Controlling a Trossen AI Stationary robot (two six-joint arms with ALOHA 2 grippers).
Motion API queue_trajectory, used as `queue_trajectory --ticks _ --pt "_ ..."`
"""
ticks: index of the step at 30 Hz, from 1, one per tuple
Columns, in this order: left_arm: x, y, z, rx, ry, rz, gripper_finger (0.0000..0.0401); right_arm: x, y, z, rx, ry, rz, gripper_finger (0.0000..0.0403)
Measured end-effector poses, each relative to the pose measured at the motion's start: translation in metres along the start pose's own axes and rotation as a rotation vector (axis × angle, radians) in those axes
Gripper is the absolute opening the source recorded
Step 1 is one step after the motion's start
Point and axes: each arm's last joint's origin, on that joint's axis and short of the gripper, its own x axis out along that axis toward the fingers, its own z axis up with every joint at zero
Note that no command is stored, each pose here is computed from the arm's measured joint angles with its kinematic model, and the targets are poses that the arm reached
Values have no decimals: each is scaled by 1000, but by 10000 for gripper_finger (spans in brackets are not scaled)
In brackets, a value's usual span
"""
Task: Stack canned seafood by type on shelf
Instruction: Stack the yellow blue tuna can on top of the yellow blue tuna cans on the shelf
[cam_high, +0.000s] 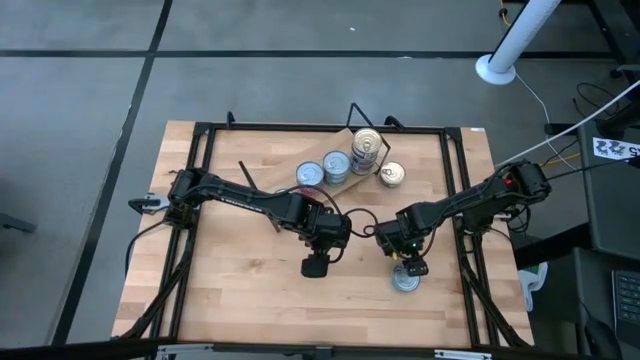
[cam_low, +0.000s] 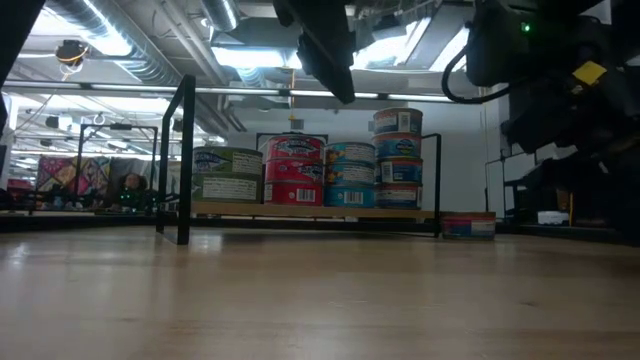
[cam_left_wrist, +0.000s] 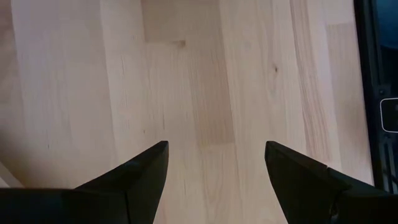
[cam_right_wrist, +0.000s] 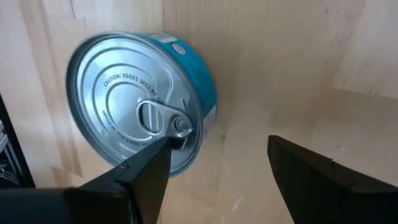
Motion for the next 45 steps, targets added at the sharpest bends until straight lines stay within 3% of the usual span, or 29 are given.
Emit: queue_trajectory --ticks 6,18,34,45 --pt "0 0 0 -1 4 1 263 1 0 -2 4 10 -1 253" --pt "0 0 -6 -47 66 10 263 4 -1 -3 3 5 27 129" --pt "-3 -3 -26 -80 260 58 263 8 -2 -2 -11 -30 75 15" --pt "-11 3 -45 -103 451 216 263 9 0 7 -34 -113 101 1"
